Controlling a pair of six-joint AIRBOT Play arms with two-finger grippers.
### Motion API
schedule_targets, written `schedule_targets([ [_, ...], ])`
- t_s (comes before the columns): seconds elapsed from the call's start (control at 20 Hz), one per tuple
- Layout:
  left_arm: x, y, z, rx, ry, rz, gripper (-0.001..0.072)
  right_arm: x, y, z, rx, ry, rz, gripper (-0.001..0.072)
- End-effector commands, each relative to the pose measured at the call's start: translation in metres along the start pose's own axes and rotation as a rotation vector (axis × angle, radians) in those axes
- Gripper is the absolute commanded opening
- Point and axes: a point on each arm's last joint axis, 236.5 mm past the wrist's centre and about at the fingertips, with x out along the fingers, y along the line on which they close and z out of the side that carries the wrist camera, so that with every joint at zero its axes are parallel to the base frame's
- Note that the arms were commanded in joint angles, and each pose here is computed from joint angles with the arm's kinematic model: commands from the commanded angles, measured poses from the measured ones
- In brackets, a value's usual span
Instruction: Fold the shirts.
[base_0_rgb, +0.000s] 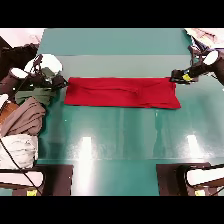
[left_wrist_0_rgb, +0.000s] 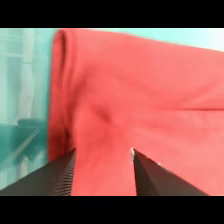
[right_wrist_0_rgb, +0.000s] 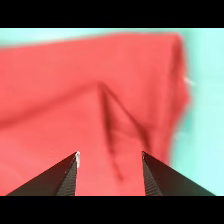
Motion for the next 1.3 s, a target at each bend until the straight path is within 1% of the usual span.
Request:
schedule_targets([
  [0.0,-0.002,-0.011,-0.007,0.001,0.070,-0.038,0.0426,-0.008,0.025,0.019,0.030,-0.019,0.184,0.0457],
  [0.05,-0.006,-0.017,-0.010,0.013,0.101,-0.056,0.0425,-0.015,0.022,0.018,0.032,-0.009,0.222,0.0457],
  [0.15,-0.012,-0.028,-0.018,0.025,0.150,-0.086,0.0423,-0.023,-0.002,0.004,0.059,0.055,0.225,0.0457],
  [0.2,-0.013,-0.030,-0.021,0.026,0.166,-0.093,0.0312,-0.024,-0.018,-0.004,0.082,0.092,0.224,0.0466],
  [0.25,-0.014,-0.030,-0.025,0.029,0.181,-0.099,0.0057,-0.023,-0.034,-0.013,0.115,0.130,0.224,0.0586],
  [0.3,-0.014,-0.032,-0.027,0.034,0.188,-0.103,0.0021,-0.022,-0.047,-0.023,0.145,0.177,0.237,0.0642],
  [0.35,-0.015,-0.034,-0.028,0.028,0.196,-0.112,0.0021,-0.019,-0.055,-0.033,0.174,0.219,0.266,0.0656],
  [0.45,-0.012,-0.044,-0.034,0.040,0.214,-0.130,0.0021,-0.011,-0.065,-0.044,0.231,0.276,0.341,0.0655],
  [0.55,-0.005,-0.063,-0.045,0.077,0.241,-0.146,0.0021,0.002,-0.075,-0.050,0.272,0.305,0.384,0.0653],
  [0.8,0.012,-0.109,-0.074,0.164,0.303,-0.186,0.0021,0.035,-0.074,-0.052,0.229,0.306,0.432,0.0650],
  [0.95,0.015,-0.123,-0.084,0.187,0.324,-0.200,0.0021,0.051,-0.054,-0.053,0.206,0.321,0.493,0.0641],
  [1.0,0.016,-0.125,-0.086,0.177,0.330,-0.199,0.0021,0.057,-0.045,-0.054,0.203,0.333,0.510,0.0628],
  [1.15,0.016,-0.126,-0.087,0.172,0.333,-0.198,0.0021,0.070,-0.021,-0.065,0.157,0.384,0.527,0.0619],
  [1.2,0.016,-0.126,-0.087,0.171,0.333,-0.198,0.0021,0.072,-0.015,-0.066,0.126,0.386,0.532,0.0566],
  [1.25,0.016,-0.126,-0.087,0.171,0.333,-0.198,0.0021,0.073,-0.009,-0.067,0.109,0.390,0.535,0.0554],
])
